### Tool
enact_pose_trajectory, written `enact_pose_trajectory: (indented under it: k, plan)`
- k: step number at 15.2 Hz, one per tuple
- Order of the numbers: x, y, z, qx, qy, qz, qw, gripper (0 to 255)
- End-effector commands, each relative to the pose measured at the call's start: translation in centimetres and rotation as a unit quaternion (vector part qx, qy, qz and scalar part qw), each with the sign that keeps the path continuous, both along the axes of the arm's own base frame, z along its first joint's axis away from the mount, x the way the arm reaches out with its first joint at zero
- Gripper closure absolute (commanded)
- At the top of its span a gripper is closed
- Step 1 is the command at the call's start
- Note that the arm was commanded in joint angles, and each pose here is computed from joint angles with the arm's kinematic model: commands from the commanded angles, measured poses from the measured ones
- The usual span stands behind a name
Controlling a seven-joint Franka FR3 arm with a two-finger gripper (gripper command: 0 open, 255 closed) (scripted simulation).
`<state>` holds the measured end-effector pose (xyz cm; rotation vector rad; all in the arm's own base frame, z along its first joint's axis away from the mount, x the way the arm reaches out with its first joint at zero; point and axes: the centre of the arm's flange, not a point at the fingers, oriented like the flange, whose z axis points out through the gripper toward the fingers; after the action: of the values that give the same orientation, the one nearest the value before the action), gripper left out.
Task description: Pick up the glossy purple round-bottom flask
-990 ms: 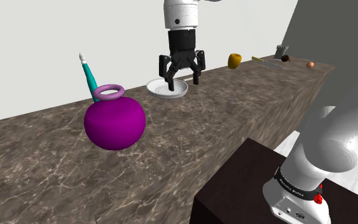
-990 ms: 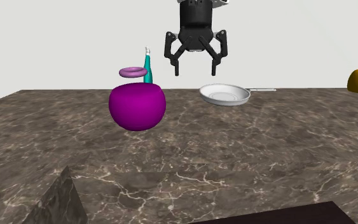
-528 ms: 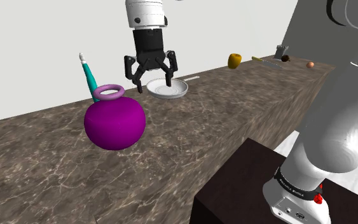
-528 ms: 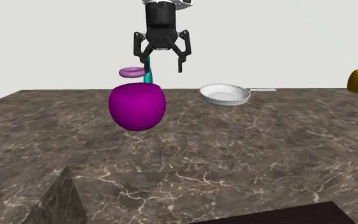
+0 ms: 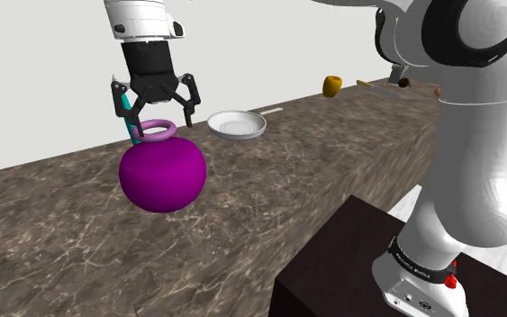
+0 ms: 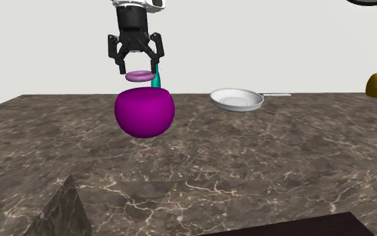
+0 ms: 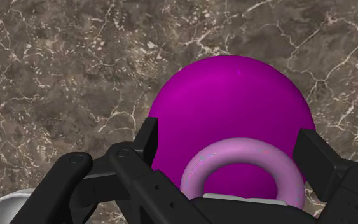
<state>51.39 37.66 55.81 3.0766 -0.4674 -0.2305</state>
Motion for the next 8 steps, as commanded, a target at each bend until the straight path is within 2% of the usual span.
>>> enact_pose_trajectory:
  k: [1,8]
  plan:
    - [1.4,1.6,0.1,-0.001,-0.001,-0.005,1.0,0]
    - [1.4,1.6,-3.6,-0.001,-0.001,-0.005,1.0,0]
